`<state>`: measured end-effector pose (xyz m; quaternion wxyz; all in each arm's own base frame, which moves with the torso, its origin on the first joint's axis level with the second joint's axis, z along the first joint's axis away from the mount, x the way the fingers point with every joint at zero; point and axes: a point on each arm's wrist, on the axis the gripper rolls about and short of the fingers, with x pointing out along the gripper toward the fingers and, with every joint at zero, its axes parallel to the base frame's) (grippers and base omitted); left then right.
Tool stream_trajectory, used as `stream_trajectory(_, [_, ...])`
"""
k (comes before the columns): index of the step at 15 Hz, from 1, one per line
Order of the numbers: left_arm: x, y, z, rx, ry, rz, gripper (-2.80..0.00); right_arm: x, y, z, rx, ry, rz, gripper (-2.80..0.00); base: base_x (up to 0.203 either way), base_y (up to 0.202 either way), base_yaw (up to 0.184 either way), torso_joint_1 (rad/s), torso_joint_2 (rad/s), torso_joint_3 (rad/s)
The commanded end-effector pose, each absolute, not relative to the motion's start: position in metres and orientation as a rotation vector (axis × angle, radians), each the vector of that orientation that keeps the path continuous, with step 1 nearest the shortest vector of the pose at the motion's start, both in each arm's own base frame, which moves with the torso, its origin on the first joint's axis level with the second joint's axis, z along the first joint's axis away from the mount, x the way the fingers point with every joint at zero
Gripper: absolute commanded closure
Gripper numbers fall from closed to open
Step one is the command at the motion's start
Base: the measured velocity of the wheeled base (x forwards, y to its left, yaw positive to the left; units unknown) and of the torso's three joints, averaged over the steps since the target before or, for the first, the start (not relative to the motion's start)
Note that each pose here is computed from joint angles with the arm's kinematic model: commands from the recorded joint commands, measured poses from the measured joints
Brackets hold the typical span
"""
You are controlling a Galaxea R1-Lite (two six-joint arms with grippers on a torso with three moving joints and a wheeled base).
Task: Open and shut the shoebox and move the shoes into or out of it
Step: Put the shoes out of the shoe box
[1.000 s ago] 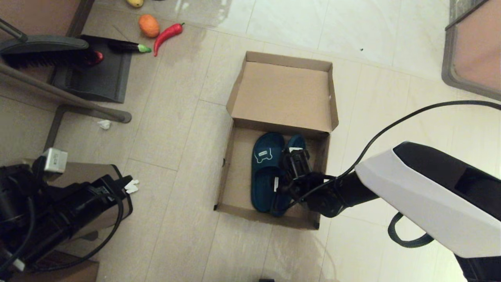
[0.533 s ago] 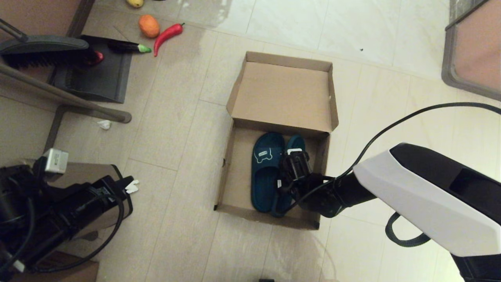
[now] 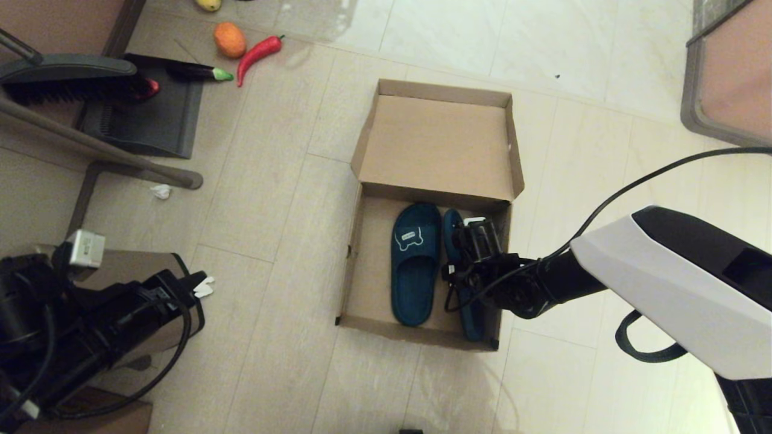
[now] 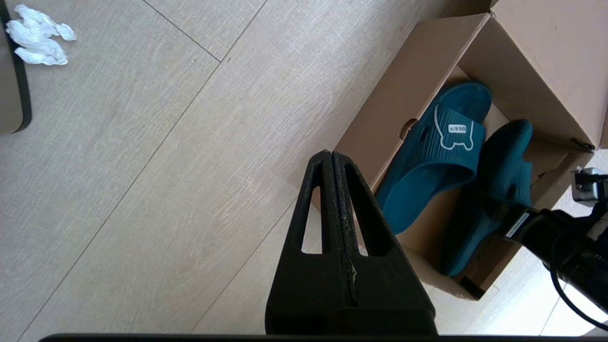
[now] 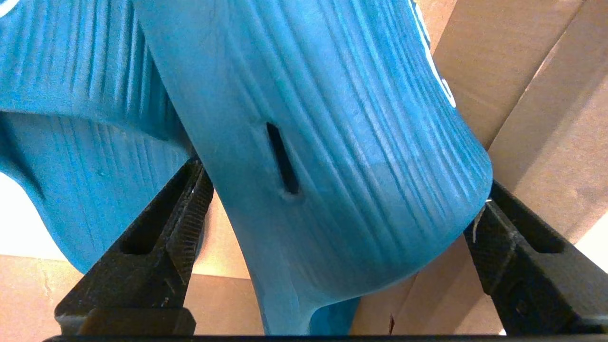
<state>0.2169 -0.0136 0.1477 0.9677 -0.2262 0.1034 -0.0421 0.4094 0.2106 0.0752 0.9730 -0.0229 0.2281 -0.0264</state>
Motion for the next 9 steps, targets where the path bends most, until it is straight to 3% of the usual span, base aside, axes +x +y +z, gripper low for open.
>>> stream_trajectory(1, [0.217,-0.014,0.148,-0.46,0.204,-0.087,0.0,0.409,0.213,0.078,-0.045,0.45,-0.047,-2.8,0.0,0.0,0.0,0.0,0.0,0.0])
stream_trajectory(9, [0.214,-0.013,0.147,-0.46,0.208,-0.081,0.0,0.406,0.244,0.063,-0.065,0.452,0.017,-2.8,0.0,0.0,0.0,0.0,0.0,0.0])
